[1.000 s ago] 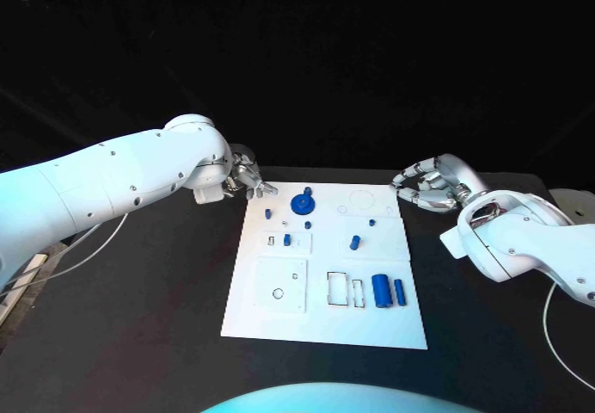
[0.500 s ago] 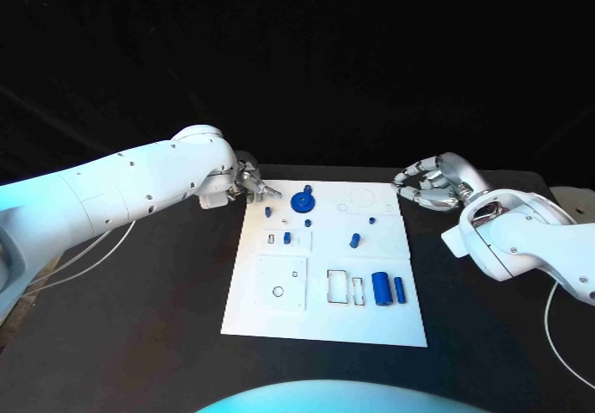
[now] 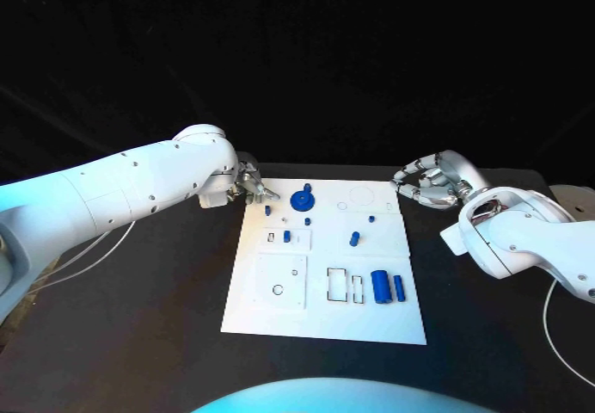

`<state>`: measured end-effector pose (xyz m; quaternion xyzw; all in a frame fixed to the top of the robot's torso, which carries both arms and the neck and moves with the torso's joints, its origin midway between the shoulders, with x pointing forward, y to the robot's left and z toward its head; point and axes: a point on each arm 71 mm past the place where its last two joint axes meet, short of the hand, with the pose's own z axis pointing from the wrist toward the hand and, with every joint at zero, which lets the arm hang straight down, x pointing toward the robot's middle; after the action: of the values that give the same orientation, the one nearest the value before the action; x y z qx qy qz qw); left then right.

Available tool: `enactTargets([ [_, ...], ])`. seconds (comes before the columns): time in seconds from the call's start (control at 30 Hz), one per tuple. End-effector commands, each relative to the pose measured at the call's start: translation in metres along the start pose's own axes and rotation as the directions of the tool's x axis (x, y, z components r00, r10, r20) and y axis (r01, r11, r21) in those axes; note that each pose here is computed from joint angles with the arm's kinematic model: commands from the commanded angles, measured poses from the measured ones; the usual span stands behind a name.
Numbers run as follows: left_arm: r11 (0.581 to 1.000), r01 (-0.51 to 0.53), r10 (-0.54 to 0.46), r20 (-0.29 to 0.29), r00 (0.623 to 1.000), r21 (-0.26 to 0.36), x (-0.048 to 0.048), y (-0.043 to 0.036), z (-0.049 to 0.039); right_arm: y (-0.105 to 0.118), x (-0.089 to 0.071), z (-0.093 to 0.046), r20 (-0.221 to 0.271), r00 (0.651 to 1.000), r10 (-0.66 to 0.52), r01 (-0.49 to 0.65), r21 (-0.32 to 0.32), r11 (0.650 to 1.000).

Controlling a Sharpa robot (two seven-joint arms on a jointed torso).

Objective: Assemble the parts on the task board

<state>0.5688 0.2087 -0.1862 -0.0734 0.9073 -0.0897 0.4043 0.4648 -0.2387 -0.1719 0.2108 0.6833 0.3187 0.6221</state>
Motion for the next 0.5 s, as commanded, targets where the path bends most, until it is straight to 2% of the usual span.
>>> enactTargets([
  [0.03,1.0,-0.025,0.025,-0.037,0.999,-0.003,0.0036,-0.0011,0.001,0.0011,0.0008,-0.0002,-0.003,1.0,-0.002,0.002,-0.011,1.0],
  [0.5,1.0,-0.025,0.025,-0.069,0.997,-0.003,0.0099,-0.0025,0.0042,0.002,0.0018,-0.0001,-0.006,1.0,-0.002,0.002,-0.012,1.0],
])
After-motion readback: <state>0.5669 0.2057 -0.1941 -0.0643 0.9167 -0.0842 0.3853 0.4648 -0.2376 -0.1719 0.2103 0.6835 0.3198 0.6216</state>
